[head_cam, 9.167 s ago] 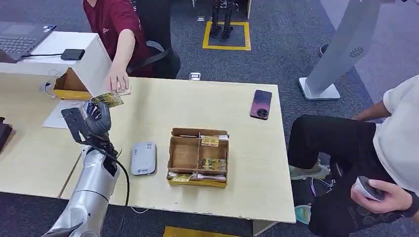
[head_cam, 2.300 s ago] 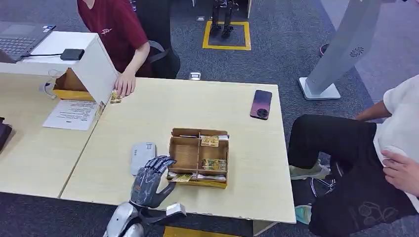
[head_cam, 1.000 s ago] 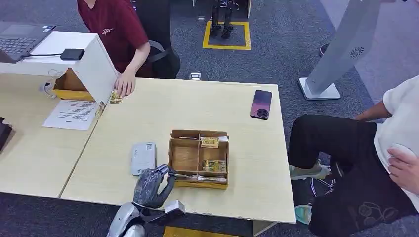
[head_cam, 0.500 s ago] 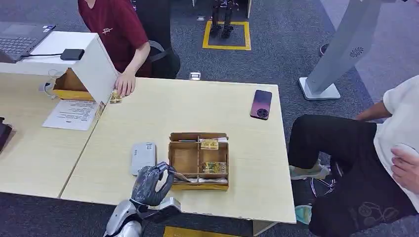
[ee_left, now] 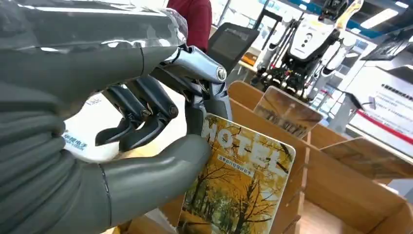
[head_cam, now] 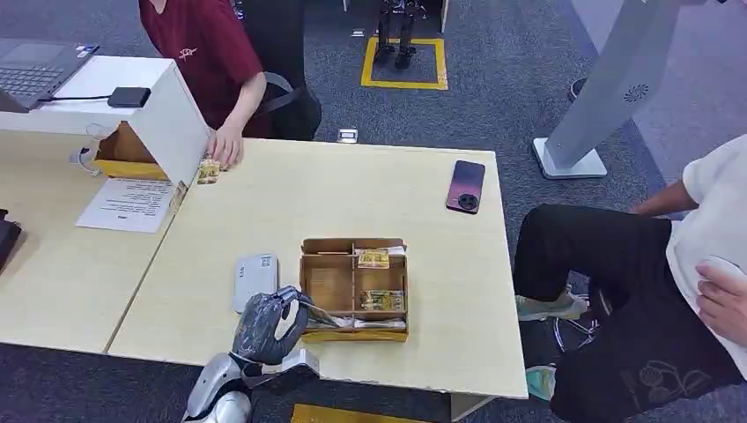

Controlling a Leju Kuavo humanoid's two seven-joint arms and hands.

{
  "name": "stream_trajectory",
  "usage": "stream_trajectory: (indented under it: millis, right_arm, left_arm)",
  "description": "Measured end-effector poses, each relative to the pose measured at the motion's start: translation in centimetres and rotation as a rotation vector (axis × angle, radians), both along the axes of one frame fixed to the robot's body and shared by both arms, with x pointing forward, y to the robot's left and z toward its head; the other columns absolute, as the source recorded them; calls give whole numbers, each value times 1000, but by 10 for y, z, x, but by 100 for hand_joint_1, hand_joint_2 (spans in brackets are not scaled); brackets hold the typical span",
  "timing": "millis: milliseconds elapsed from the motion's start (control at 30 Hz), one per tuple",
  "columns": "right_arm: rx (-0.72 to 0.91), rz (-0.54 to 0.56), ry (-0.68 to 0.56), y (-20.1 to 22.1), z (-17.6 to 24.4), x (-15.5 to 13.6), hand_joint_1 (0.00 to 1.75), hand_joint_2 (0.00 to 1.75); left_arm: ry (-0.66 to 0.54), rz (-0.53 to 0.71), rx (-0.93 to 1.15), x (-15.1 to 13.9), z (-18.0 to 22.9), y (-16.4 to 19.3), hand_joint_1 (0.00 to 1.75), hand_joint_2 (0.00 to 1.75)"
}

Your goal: Pass the card to the sensor for recognition and then transmit it.

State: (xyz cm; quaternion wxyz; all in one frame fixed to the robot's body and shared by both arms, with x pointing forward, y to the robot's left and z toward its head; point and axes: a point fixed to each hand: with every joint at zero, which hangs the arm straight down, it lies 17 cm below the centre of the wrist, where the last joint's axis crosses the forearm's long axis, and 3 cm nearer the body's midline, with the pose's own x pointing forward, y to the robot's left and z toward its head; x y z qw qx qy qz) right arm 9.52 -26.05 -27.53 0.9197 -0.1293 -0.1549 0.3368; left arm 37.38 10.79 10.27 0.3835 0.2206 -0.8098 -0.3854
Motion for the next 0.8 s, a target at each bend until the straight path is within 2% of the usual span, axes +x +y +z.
stream_trajectory:
  millis: [800]
  right_arm:
    - [3,0,0,2,0,0,0,0]
  left_arm:
    - [0,-3,1,0,1,2,175,175]
